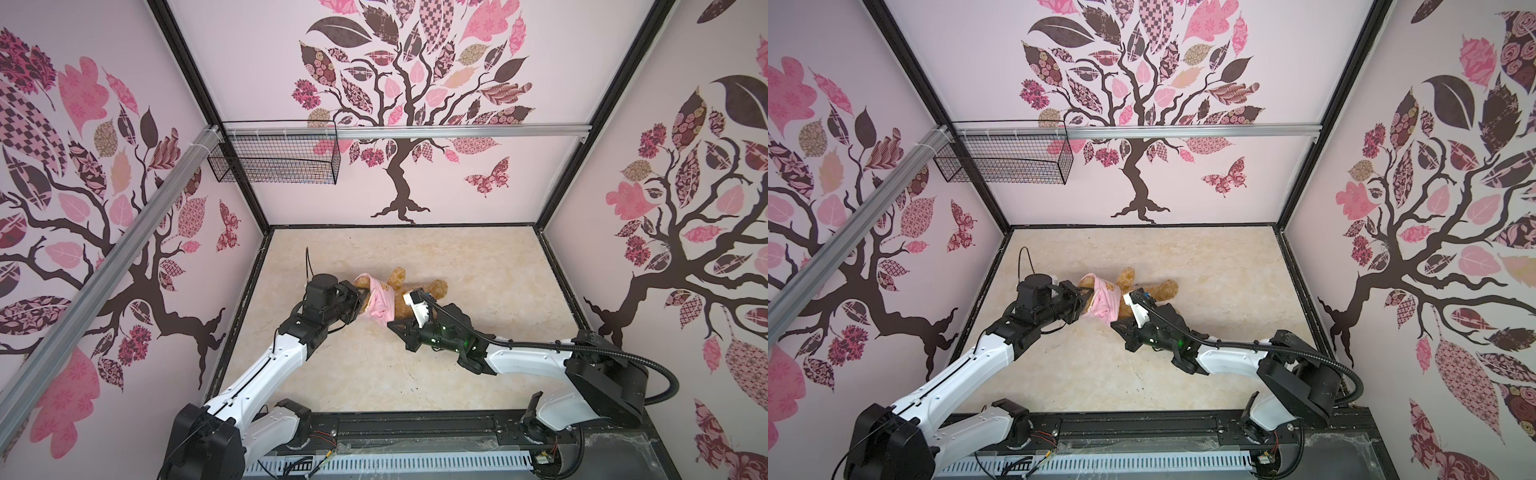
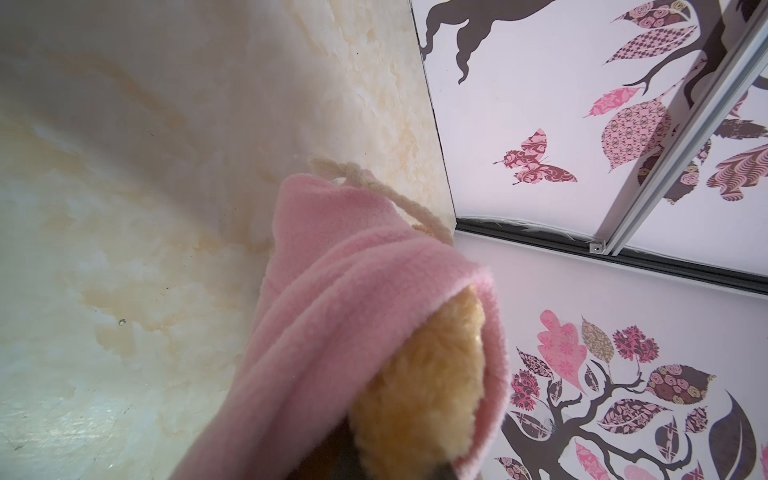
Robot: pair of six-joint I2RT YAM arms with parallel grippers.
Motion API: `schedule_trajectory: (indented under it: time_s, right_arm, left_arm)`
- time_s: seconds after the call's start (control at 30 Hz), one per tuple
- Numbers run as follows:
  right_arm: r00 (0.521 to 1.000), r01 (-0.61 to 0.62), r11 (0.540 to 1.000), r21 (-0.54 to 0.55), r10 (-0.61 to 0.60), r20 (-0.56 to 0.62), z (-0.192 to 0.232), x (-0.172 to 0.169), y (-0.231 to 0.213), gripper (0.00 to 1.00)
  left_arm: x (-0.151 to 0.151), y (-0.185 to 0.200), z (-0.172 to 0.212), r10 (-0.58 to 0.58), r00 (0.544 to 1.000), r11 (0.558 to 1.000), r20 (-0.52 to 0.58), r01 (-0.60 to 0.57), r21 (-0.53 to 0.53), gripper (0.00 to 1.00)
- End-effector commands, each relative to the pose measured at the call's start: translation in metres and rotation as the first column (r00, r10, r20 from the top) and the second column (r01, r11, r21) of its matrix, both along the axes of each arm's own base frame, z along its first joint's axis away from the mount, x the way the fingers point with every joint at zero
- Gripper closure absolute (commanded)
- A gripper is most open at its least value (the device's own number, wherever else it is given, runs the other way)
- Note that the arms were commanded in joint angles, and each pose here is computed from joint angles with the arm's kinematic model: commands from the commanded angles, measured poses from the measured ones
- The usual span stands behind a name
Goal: Dress the teddy bear
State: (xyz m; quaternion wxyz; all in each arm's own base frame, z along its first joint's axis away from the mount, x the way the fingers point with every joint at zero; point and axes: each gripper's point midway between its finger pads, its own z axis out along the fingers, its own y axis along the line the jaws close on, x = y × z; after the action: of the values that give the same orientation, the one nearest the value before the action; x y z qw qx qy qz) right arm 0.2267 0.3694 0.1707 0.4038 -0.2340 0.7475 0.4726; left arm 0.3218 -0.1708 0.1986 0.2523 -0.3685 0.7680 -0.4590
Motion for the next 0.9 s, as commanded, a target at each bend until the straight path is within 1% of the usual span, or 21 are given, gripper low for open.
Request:
schedule_trajectory:
  time_s: [0.0,0.13,0.2,0.23,0.3,0.37,0.4,0.53,0.67,0.77,0.87]
  right_arm:
    - [0.993,-0.091,0.995,-0.041,0.088,-0.076,-0.025,-0.024,0.009,1.0]
    - [0.99,-0.026,0.986,-0.167,0.002,-0.141,-0.079,-0.016,-0.003,1.0]
    - [0.986,0.012,0.976,-0.218,-0.048,-0.162,-0.096,-0.011,-0.011,0.97]
    - [0.983,0.02,0.975,-0.22,-0.059,-0.174,-0.099,-0.008,-0.015,0.95]
    - [0.98,0.023,0.984,-0.179,-0.058,-0.191,-0.092,-0.004,-0.022,0.92]
    - [0.981,0.021,0.991,-0.129,-0.045,-0.187,-0.077,0.0,-0.029,0.88]
    - [0.983,0.013,0.994,-0.113,-0.033,-0.179,-0.069,0.001,-0.031,0.85]
    - [0.991,-0.022,0.996,-0.081,0.011,-0.136,-0.036,0.002,-0.047,0.75]
    - [0.997,-0.012,0.997,-0.08,0.007,-0.071,-0.003,0.003,-0.067,0.68]
    - [0.997,0.061,0.997,-0.051,-0.063,-0.04,0.021,0.018,-0.089,0.65]
    - [0.98,0.187,0.982,-0.002,-0.186,-0.068,0.035,0.047,-0.119,0.62]
  left_arm:
    - [0.021,0.013,0.037,0.114,0.982,0.992,0.15,-0.103,-0.073,1.0]
    - [0.023,0.008,0.054,0.086,0.977,0.993,0.197,-0.069,-0.093,1.0]
    - [0.024,0.001,0.061,0.042,0.973,0.996,0.228,-0.023,-0.085,1.0]
    - [0.025,-0.003,0.062,0.01,0.971,0.998,0.24,0.006,-0.065,1.0]
    - [0.024,-0.01,0.06,-0.044,0.965,0.998,0.26,0.055,-0.033,1.0]
    - [0.026,-0.018,0.064,-0.104,0.937,0.994,0.332,0.112,-0.006,1.0]
    - [0.025,-0.022,0.062,-0.134,0.928,0.99,0.347,0.137,0.016,1.0]
    - [0.019,-0.034,0.058,-0.293,0.853,0.955,0.431,0.244,0.168,1.0]
    - [0.009,-0.04,0.05,-0.418,0.772,0.903,0.478,0.296,0.312,1.0]
    - [0.0,-0.045,0.045,-0.486,0.715,0.87,0.503,0.336,0.362,1.0]
    - [-0.015,-0.061,0.036,-0.558,0.654,0.829,0.511,0.411,0.379,1.0]
